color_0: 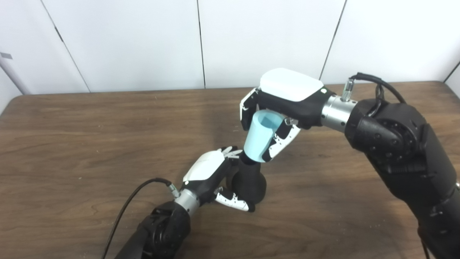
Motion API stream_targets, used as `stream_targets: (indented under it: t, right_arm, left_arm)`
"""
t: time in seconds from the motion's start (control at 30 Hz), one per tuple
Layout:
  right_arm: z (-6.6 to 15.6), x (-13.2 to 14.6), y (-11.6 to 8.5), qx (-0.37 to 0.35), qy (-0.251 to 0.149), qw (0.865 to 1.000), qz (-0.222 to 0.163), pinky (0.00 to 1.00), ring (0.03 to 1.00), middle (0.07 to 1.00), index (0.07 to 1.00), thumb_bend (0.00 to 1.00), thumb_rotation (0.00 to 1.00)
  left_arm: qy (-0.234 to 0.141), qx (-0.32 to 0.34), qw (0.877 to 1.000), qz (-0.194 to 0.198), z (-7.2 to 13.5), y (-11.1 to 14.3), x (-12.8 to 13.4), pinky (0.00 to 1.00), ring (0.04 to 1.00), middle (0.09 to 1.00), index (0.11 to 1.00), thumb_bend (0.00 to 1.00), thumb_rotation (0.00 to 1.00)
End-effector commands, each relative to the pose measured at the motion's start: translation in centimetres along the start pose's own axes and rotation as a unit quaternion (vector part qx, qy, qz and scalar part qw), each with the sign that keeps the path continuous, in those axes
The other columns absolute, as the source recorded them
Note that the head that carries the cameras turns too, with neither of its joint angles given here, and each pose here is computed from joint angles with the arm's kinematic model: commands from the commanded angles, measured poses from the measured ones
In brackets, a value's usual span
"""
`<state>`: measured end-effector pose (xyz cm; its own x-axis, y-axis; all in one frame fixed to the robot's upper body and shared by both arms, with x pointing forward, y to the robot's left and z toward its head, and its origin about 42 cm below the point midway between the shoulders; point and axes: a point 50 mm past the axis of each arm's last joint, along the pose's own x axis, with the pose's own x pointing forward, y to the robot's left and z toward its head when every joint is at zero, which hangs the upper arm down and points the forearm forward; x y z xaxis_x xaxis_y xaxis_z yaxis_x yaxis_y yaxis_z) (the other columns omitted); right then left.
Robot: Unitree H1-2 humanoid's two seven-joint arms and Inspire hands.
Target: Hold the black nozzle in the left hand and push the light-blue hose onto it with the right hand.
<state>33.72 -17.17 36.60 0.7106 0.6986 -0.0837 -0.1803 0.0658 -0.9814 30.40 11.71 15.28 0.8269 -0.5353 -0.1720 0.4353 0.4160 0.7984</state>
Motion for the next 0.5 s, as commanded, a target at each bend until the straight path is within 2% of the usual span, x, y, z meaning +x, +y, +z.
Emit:
stream_targets:
  t: [0.0,0.47]
  right_arm:
    - [0.9,-0.3,-2.0,-0.020,-0.018,0.999,-0.030,0.30,0.430,0.514,0.489,0.50,0.00]
    - [0.6,-0.3,-3.8,-0.002,-0.023,0.999,-0.042,0.30,0.428,0.515,0.502,0.50,0.00]
  left_arm:
    - [0.093,0.001,0.989,-0.115,-3.5,-4.7,-1.3,1.00,1.000,0.897,0.482,0.52,0.05]
    - [0.097,0.002,0.988,-0.121,-3.5,-5.0,-1.1,1.00,1.000,0.898,0.482,0.52,0.05]
